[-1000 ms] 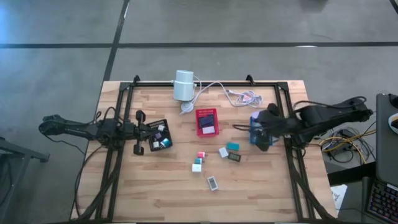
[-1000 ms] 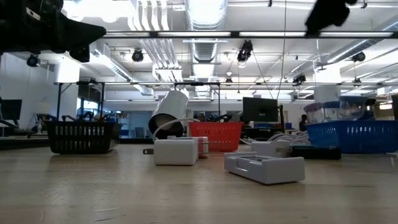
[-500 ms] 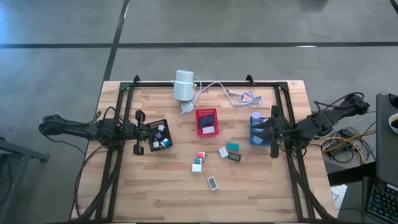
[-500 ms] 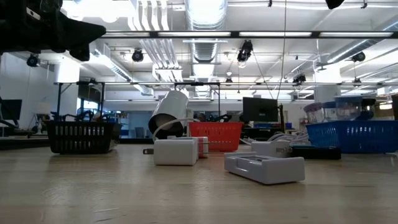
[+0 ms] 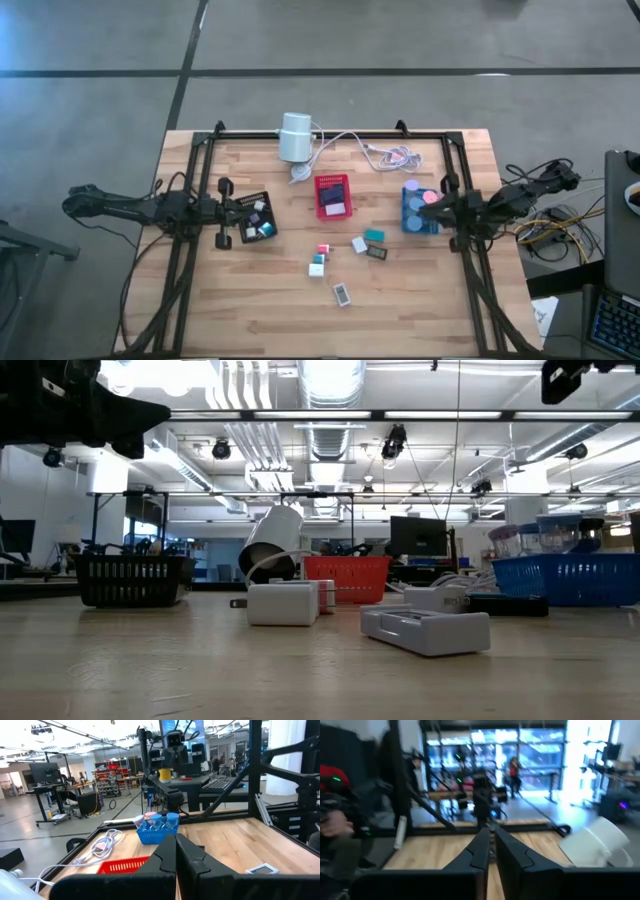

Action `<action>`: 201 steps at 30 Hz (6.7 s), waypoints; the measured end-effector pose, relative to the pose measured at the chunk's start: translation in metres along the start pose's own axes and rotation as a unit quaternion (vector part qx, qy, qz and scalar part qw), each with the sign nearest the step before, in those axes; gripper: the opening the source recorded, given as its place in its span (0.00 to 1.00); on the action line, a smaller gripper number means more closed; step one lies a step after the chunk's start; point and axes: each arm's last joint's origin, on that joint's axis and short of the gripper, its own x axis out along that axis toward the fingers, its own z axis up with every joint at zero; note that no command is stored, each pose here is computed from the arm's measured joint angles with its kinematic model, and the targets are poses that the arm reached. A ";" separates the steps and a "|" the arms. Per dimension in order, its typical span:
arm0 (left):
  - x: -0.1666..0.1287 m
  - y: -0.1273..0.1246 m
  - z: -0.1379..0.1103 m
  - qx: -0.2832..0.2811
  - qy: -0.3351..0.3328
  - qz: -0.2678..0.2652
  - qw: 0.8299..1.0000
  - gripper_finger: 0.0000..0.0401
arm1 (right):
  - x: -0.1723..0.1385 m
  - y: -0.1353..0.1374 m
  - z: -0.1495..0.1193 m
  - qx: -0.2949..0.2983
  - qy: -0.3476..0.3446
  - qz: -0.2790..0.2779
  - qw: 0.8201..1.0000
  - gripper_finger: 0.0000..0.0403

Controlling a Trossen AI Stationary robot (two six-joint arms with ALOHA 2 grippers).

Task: Pick & Place Office items
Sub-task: Put the black digital clock into the red basket

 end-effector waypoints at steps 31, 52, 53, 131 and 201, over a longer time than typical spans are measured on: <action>0.000 0.001 -0.008 0.004 0.045 0.040 0.998 0.00 | -0.012 -0.005 -0.085 -0.008 -0.064 0.064 0.996 0.02; -0.001 0.007 -0.010 0.009 0.063 0.135 0.989 0.00 | -0.012 -0.005 -0.085 -0.019 -0.063 0.064 0.996 0.02; -0.001 0.007 -0.010 0.009 0.063 0.135 0.989 0.00 | -0.012 -0.005 -0.085 -0.018 -0.064 0.064 0.996 0.02; -0.001 0.007 -0.009 0.009 0.061 0.134 0.989 0.00 | -0.012 -0.005 -0.087 0.011 -0.047 0.066 0.997 0.02; 0.000 0.013 0.035 0.056 -0.003 0.145 0.988 0.00 | 0.155 0.057 -0.038 0.101 0.577 -0.203 0.785 0.37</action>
